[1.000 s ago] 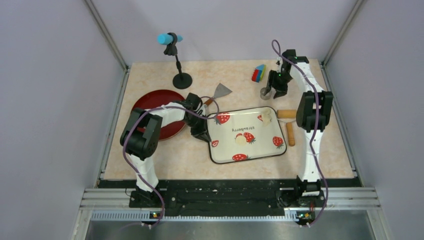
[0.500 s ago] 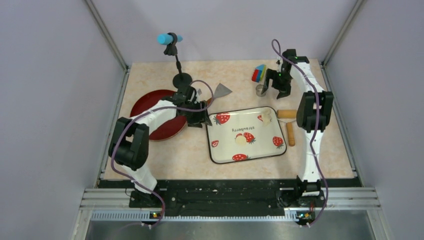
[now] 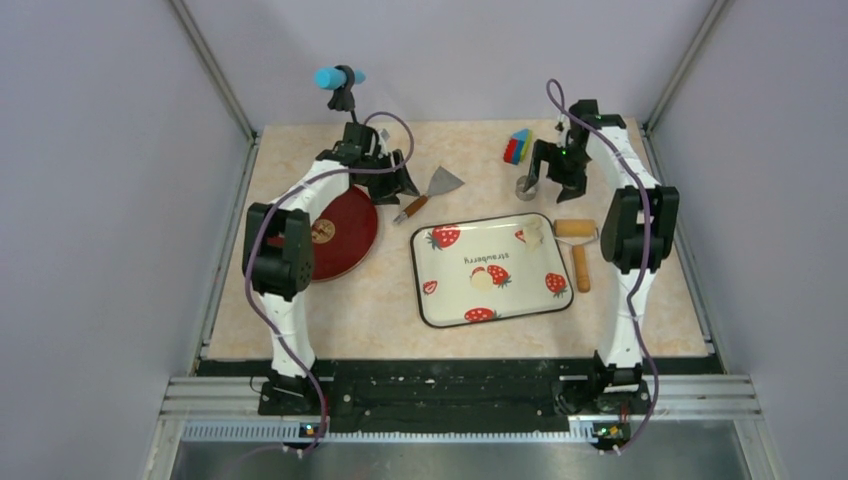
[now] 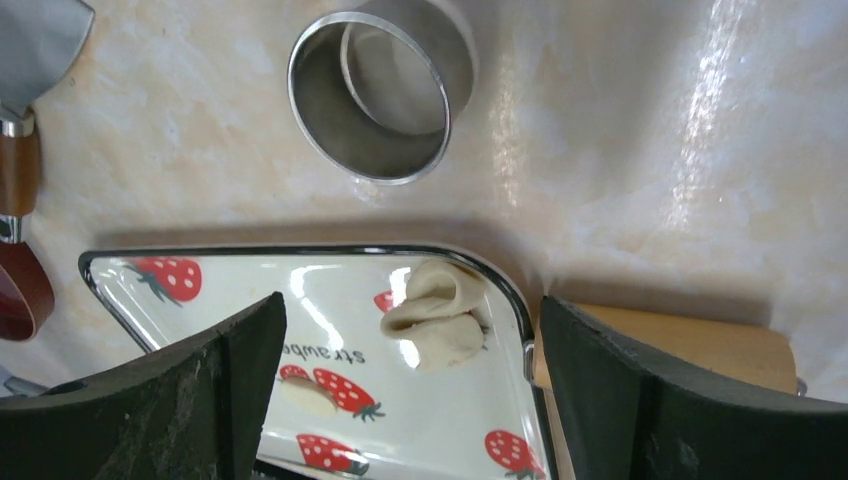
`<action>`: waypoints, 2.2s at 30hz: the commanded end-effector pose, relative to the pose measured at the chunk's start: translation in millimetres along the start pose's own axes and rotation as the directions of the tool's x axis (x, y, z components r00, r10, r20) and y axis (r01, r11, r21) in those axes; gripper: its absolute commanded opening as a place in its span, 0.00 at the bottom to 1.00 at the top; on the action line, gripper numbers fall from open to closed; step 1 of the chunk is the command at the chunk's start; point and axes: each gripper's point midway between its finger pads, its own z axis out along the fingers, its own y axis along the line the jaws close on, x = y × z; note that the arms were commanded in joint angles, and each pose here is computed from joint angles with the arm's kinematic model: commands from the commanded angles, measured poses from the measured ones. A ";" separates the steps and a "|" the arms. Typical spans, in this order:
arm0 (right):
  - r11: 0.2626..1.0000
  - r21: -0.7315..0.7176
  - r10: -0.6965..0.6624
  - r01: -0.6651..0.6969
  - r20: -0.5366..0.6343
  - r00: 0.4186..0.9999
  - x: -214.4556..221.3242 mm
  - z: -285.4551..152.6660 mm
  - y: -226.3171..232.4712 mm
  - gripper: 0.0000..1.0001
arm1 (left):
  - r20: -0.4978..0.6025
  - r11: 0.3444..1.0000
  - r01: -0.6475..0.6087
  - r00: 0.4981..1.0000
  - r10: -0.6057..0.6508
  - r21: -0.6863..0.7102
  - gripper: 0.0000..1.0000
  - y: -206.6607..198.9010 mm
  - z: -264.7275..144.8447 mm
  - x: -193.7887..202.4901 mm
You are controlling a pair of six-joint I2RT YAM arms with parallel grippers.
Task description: Roll out the dumpling wrappers from the dough
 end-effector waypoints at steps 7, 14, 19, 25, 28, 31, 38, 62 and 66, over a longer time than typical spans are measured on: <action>0.998 -0.055 -0.030 0.032 0.029 0.999 5.3 -22.7 14.3 0.95 | -0.100 0.971 -0.167 0.983 0.151 -0.171 0.68 32.0 36.4 -22.3; 0.998 -0.066 -0.023 0.024 0.008 1.000 8.6 -16.6 14.3 0.96 | -0.149 0.944 -0.235 0.968 0.204 -0.232 0.68 43.4 59.4 -15.6; 0.998 -0.066 -0.021 0.021 0.000 1.000 9.4 -13.7 13.0 0.96 | -0.199 0.923 -0.292 0.949 0.247 -0.250 0.67 45.7 71.3 -1.9; 0.997 -0.071 -0.026 0.026 -0.008 1.000 10.9 -12.9 13.3 0.96 | -0.261 0.869 -0.360 0.924 0.281 -0.340 0.46 56.6 76.4 15.0; 0.997 -0.074 -0.028 0.027 -0.011 1.000 11.5 -13.4 13.6 0.96 | -0.290 0.860 -0.364 0.918 0.269 -0.357 0.25 60.3 72.1 26.1; 0.995 -0.094 -0.032 0.030 -0.016 0.999 12.6 -13.8 16.8 0.96 | -0.300 0.858 -0.364 0.917 0.262 -0.363 0.15 61.3 62.6 35.9; 0.994 -0.103 -0.042 0.040 -0.017 0.999 15.6 -17.0 18.2 0.96 | -0.307 0.839 -0.366 0.917 0.253 -0.402 0.07 69.5 29.5 62.9; 0.991 -0.130 -0.047 0.045 -0.015 0.999 19.4 -26.3 24.3 0.96 | -0.380 0.789 -0.442 0.879 0.286 -0.428 0.14 85.0 48.6 74.8; 0.989 -0.139 -0.053 0.052 -0.008 0.999 17.8 -31.1 27.3 0.96 | -0.352 0.797 -0.442 0.884 0.309 -0.411 0.00 75.3 43.3 68.6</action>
